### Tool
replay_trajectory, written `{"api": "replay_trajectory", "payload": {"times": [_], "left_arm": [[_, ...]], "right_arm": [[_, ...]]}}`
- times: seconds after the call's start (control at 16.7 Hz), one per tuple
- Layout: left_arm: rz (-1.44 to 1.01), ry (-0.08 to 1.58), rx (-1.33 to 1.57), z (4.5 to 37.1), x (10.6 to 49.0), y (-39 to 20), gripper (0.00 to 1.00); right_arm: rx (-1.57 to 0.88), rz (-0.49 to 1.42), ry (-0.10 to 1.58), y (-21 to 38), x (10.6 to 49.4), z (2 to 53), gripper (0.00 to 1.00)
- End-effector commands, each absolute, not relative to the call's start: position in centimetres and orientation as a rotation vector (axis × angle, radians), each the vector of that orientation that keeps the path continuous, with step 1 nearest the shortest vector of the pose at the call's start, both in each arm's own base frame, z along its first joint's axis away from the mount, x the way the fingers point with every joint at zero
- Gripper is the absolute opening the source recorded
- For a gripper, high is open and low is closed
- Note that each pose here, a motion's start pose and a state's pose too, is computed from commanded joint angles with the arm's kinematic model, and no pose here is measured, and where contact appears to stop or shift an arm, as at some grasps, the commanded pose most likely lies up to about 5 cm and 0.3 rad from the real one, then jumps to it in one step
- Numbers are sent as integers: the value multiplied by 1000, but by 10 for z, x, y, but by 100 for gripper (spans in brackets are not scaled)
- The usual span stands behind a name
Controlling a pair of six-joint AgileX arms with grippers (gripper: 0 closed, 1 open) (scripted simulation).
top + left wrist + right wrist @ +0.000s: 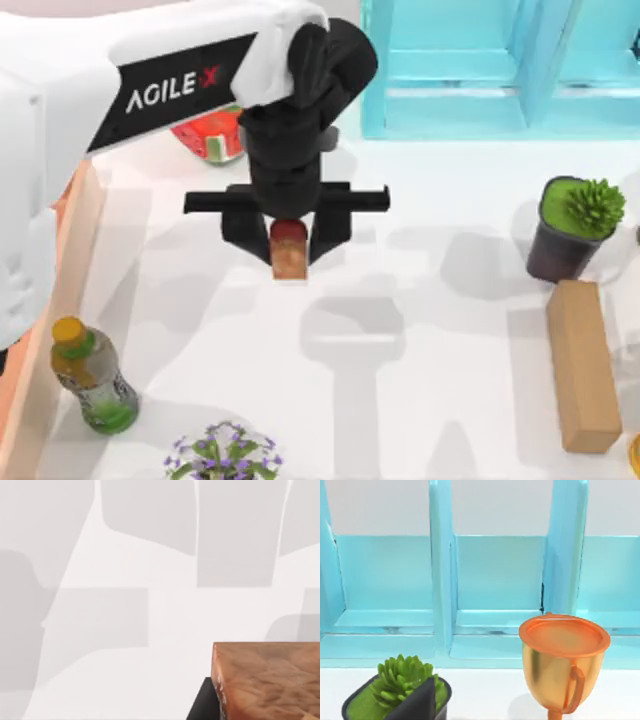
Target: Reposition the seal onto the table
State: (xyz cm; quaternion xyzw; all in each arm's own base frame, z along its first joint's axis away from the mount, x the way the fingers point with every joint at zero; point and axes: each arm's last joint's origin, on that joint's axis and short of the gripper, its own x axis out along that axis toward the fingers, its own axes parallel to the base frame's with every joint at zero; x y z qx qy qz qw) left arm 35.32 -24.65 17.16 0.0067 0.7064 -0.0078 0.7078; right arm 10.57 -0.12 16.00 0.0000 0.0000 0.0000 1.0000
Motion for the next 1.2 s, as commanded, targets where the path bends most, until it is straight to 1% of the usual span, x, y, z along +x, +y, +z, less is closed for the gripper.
{"api": "replay_trajectory", "payload": {"times": [0.24,0.6,0.84,1.2], "left_arm": [[-15,1572,15,167,354,-245,0],[-17,1569,15,129,353,-246,0],[-17,1569,15,127,353,-246,0],[-17,1569,15,127,353,-246,45]], "right_arm": [[0,0,0,-1,106,160,100],[0,0,0,-1,106,160,100],[0,0,0,-1,106,160,100],[0,0,0,-1,106,160,100]]}}
